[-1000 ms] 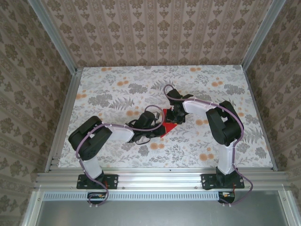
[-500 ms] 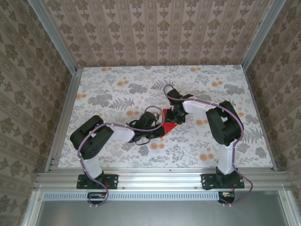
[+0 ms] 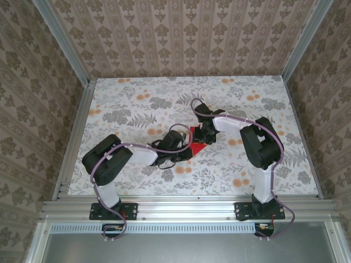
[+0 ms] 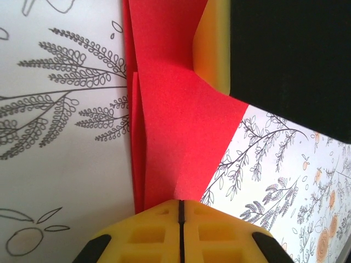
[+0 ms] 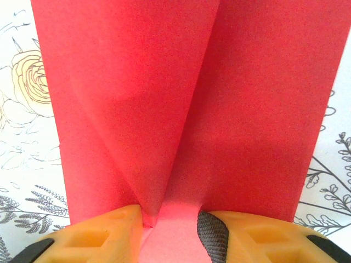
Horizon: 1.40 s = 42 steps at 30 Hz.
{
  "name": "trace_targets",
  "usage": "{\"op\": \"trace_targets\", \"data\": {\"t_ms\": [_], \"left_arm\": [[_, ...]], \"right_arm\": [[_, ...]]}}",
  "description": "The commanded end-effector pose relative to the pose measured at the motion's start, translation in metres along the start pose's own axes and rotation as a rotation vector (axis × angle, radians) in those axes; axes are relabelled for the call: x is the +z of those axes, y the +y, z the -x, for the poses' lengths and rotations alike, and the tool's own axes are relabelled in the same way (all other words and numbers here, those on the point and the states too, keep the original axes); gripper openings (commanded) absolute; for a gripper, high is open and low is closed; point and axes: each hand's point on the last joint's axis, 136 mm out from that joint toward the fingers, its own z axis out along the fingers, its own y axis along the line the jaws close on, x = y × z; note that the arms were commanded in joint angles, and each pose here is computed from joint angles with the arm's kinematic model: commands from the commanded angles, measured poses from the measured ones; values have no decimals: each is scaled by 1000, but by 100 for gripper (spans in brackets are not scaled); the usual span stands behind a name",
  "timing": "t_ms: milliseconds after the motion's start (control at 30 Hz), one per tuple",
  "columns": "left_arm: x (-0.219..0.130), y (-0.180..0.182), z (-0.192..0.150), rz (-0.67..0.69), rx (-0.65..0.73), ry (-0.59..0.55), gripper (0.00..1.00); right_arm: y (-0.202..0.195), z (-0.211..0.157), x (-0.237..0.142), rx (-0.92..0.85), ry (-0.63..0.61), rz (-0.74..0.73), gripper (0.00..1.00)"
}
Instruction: Fold a paper plane with a square sheet of paper (pick it up from the middle)
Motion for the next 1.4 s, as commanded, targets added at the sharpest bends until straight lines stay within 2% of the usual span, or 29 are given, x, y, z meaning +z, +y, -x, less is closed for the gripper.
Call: {"op": "trace_targets", "data": {"t_ms": [0,367,967,1133,1367], "left_arm": [[-4,28,-32,117,-19,110,9],[-7,25,-47,130,10,166,9],[-20,36,-61,185,27,181,8],[-34,13,-40,129,47,114,9],[-51,-16,5,57,49,-63,10]], "right_arm": [[-88,-53,66,46,174,-331,41],[-88,-53,66,47,176,-335,41],[-90,-55,67,48,181,-340,41],[-90,-56,68,47,182,-338,41],[-91,-56,70,50,184,-341,41]]}}
